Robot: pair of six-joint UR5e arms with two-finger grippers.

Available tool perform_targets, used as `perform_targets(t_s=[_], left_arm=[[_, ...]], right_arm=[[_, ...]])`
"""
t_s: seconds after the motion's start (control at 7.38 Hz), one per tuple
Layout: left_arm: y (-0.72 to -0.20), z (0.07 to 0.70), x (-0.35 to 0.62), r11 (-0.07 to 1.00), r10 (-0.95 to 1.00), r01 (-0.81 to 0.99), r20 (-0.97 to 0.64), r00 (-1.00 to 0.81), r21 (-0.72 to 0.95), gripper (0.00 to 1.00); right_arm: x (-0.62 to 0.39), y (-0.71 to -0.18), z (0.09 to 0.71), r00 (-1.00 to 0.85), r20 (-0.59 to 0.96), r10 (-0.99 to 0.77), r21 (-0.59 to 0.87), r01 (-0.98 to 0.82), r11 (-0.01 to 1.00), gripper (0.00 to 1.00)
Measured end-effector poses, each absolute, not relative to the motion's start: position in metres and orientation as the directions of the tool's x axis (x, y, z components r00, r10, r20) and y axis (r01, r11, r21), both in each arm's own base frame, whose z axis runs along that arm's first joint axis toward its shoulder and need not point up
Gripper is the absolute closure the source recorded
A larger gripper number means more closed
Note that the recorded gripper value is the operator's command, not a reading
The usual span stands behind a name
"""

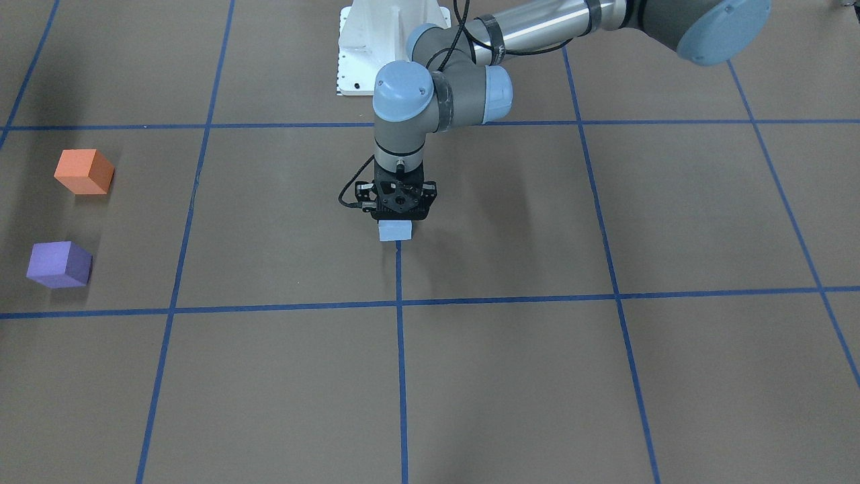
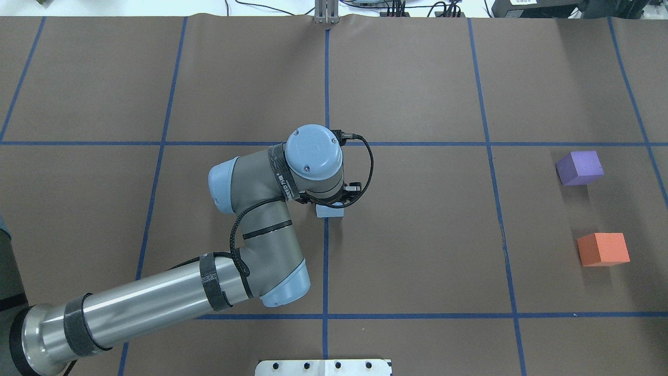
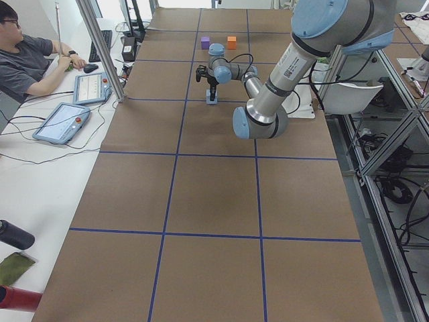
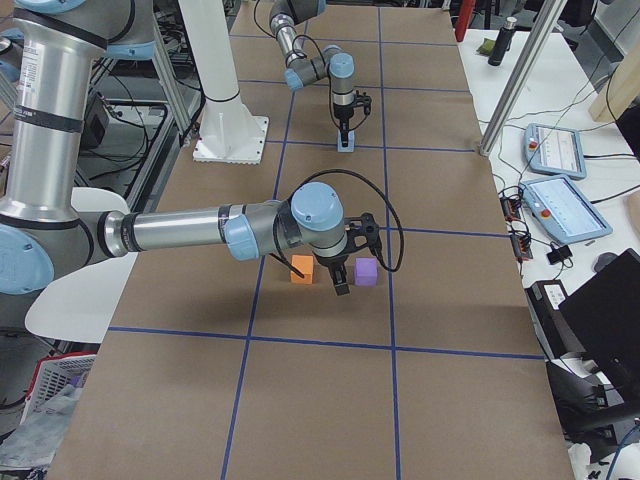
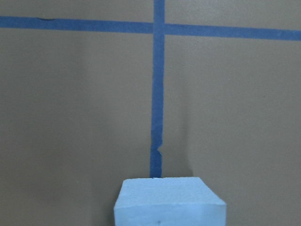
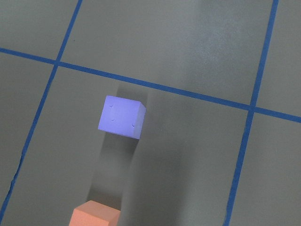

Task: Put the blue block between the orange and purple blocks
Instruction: 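Lift the light blue cube and carry it to the table's center, then set the light blue cube down at center and withdraw the left arm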

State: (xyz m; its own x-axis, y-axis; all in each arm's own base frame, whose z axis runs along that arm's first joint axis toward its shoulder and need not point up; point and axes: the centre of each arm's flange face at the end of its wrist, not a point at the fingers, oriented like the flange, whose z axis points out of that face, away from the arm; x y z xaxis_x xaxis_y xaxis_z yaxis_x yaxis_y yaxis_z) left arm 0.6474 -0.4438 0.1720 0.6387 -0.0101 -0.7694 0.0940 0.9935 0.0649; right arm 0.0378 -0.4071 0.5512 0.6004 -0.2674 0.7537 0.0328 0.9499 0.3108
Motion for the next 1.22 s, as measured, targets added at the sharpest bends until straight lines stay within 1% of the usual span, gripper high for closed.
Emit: perform_targets(t_s=[0.27,0.54,0.68,0.95,1.22], left_arm=[[-0.454,0.154,0.618,0.993,-0.002,0.093,-0.756,0.655,0.078,0.00],[-0.459,0.124,0.536,0.991,0.082,0.023,-0.717,0.692,0.135,0.00],[-0.465,0.135,0.483,0.988,0.119,-0.014,-0.702,0.702,0.153,0.00],[-0.481,0.209,0.369,0.978,0.188,-0.077,-0.664,0.723,0.193,0.00],[-0.511,0.297,0.242,0.955,0.292,-0.182,-0.631,0.719,0.234,0.00]], right_arm=[[0.028,-0.418,0.541,0.596,0.750,-0.286,0.323,0.046,0.945,0.00],[-0.004,-0.444,0.511,0.585,0.762,-0.277,0.310,0.046,0.950,0.00],[-0.030,-0.460,0.490,0.585,0.767,-0.264,0.296,0.044,0.954,0.00],[-0.104,-0.487,0.440,0.594,0.771,-0.229,0.258,0.038,0.966,0.00],[-0.197,-0.496,0.379,0.581,0.798,-0.161,0.188,0.014,0.982,0.00]])
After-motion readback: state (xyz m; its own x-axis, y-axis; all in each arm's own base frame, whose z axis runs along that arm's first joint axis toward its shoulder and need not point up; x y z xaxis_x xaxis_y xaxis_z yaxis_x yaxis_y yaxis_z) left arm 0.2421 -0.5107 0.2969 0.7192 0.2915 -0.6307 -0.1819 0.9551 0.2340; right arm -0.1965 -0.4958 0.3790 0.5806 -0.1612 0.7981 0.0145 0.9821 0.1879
